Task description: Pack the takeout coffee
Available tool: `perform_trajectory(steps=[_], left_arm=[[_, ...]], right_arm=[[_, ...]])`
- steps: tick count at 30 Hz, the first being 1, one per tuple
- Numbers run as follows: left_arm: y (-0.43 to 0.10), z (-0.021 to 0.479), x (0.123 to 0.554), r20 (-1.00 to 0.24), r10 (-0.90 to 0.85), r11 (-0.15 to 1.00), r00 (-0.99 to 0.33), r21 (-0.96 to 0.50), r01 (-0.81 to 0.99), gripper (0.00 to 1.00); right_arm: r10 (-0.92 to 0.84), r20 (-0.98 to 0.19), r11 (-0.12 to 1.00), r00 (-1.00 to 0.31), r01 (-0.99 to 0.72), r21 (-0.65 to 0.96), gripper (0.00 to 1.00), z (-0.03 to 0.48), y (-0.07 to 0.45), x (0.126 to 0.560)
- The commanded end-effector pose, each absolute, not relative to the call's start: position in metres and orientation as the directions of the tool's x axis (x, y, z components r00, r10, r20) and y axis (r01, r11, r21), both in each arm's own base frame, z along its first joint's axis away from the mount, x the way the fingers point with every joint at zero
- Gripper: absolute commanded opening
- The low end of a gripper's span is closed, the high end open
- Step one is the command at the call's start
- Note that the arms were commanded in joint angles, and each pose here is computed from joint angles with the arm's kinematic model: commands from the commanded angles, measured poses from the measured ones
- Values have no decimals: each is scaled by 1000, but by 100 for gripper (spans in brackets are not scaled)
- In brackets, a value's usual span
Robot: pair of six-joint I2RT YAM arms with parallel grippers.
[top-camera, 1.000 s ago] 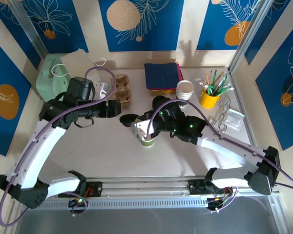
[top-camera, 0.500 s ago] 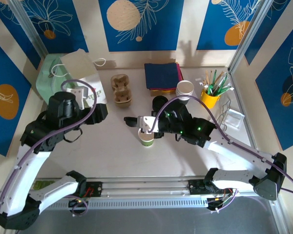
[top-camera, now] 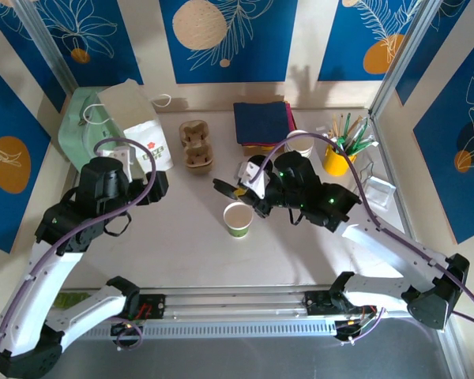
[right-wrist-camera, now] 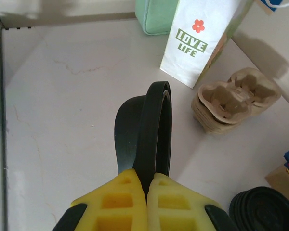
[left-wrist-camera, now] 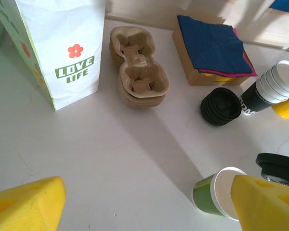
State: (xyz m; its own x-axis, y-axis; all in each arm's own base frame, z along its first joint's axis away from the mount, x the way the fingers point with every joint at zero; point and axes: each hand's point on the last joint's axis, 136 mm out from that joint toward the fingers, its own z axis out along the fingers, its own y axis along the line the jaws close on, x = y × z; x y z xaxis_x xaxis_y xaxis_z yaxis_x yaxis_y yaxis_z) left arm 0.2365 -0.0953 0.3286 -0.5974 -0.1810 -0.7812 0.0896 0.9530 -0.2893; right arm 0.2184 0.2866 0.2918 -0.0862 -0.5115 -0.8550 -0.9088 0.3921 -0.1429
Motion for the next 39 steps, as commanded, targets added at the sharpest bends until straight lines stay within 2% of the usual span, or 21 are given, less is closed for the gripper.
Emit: perform_trajectory(steps=[1,4,9,15,24,32,39], left_arm=[[-93,333,244,-807,-187,956,-560,-280,84,89],[-97,330,246,-802,-188,953,-567,-289,93,90],[-107,320,250,-782,-180,945,-597,-306,116,90],[-110,308,254,-772,-169,947,-612,-300,117,90],[-119,294,260,-757,-176,939,-629,-321,124,91],[-121,287,261,-746,-178,937,-641,-328,121,92],[-118,285,257,-743,-183,938,-643,-327,112,93]], right_arm=[[-385,-885,482,-260,-875,48,0,321,275,213],[-288,-855,529,-432,-816,234,0,332,265,212],[-120,-712,480,-692,-668,568,0,342,256,203],[-26,-517,433,-856,-476,766,0,320,246,201],[87,-235,381,-968,-185,906,0,258,243,208],[159,-112,377,-981,-44,925,0,213,240,220],[159,-71,390,-985,-4,921,0,193,241,225]])
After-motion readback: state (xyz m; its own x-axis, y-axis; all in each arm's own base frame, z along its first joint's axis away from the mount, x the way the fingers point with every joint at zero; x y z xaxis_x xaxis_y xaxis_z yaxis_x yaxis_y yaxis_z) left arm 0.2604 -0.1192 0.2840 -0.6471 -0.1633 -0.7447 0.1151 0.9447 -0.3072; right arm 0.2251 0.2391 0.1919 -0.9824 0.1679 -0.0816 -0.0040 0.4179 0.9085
